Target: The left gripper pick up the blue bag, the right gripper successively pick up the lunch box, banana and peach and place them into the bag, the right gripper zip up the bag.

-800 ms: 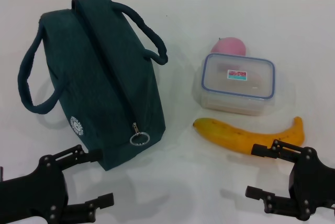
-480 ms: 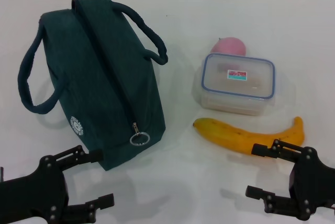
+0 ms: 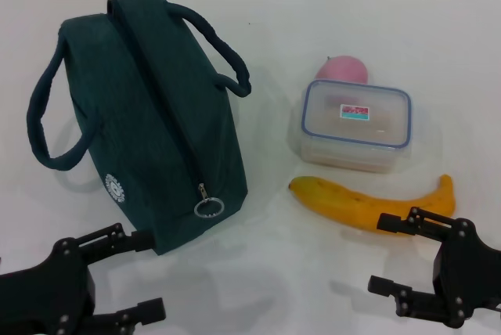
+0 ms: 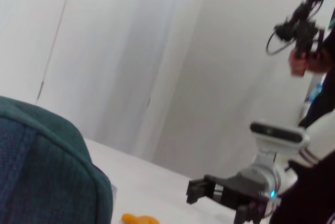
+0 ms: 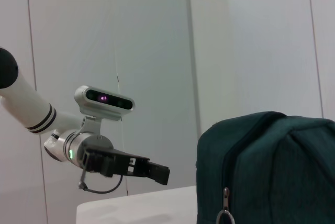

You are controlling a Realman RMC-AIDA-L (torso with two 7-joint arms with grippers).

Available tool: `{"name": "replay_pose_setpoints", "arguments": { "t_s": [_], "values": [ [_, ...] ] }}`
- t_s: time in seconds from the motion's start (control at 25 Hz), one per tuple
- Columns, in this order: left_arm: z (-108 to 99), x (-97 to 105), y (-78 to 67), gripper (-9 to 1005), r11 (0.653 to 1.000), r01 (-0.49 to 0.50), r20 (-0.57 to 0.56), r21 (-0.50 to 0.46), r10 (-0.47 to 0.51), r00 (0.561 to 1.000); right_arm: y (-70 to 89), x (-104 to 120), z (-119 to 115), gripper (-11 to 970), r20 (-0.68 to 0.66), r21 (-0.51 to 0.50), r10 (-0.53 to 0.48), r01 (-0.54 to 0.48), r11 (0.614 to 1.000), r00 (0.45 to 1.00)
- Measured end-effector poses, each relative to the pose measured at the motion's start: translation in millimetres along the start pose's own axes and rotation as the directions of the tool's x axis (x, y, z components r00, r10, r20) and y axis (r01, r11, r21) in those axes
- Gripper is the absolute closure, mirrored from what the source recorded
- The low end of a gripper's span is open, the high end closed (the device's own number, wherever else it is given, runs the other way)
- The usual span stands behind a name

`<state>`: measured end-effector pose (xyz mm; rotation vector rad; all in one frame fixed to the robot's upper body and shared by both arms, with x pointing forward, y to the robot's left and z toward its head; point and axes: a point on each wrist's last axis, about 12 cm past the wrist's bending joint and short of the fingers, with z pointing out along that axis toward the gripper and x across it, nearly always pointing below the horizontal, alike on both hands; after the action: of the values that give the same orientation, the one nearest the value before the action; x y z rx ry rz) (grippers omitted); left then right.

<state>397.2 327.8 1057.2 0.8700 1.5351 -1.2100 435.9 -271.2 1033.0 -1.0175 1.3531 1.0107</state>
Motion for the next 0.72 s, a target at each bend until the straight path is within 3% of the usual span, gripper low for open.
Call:
{"name": "replay_pose_setpoints", "arguments": {
  "t_s": [0.24,0.44,0.72],
  "values": [
    [-6,-13,9.2,131,0.986,0.158,0.070,-0.043,-0.155,0.985,-0.8,0,0,246,0.002,0.003,0.000,0.000,1.000,1.000],
    [-18,-32,25.8,131,0.937,0.336,0.180,-0.097,-0.316,0.932,-1.2,-1,0,248,0.003,0.005,0.003,-0.003,1.000,1.000],
    [-29,-52,37.0,133,0.899,0.433,0.204,-0.074,-0.411,0.888,-0.8,0,0,250,0.004,0.009,0.008,-0.008,1.000,1.000]
  ]
}}
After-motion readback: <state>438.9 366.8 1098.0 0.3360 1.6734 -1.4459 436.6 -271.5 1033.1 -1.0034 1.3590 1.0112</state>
